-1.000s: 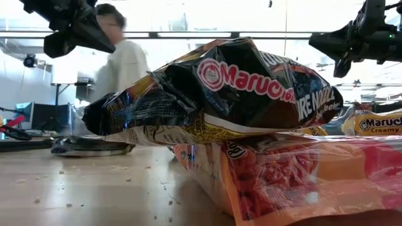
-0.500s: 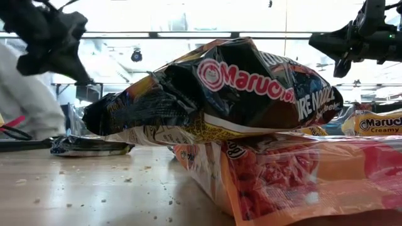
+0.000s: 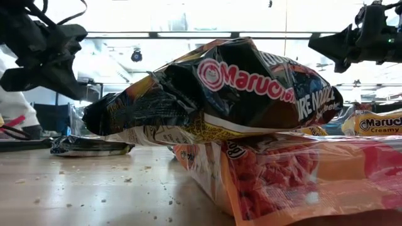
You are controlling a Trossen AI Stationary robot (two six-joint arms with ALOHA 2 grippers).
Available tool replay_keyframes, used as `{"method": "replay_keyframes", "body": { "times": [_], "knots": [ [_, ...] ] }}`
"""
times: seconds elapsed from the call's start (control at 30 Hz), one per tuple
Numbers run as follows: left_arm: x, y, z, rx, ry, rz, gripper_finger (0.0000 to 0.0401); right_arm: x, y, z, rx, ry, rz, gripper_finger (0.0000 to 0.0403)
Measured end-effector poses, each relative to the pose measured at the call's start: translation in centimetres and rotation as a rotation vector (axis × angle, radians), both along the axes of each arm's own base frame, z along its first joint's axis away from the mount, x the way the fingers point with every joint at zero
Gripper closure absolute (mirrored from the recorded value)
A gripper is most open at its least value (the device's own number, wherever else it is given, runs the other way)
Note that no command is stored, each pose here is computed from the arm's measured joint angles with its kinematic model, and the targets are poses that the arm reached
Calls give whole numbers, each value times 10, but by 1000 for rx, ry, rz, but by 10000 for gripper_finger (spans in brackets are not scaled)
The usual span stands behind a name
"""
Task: Sort Maruchan noodles
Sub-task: Put the yellow noodle pack into the left transparent bin
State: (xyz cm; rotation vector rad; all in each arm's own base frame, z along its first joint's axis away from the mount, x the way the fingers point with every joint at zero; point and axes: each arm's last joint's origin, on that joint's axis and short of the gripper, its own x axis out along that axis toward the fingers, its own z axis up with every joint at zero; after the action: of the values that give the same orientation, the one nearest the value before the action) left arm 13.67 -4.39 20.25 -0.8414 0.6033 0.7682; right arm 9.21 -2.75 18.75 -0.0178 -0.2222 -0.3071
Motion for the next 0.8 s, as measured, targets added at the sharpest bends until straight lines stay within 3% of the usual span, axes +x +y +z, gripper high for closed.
{"method": "replay_keyframes", "body": {
  "times": [0.17,0.33,0.8],
  "knots": [
    [1,-1,8,42,10,-86,401,0,0,0,-10,2,-2,380],
    [3,-8,1,-54,21,-143,401,0,0,1,40,-27,12,380],
    [10,-38,-25,-247,52,57,401,0,0,5,310,-152,77,380]
  ]
}}
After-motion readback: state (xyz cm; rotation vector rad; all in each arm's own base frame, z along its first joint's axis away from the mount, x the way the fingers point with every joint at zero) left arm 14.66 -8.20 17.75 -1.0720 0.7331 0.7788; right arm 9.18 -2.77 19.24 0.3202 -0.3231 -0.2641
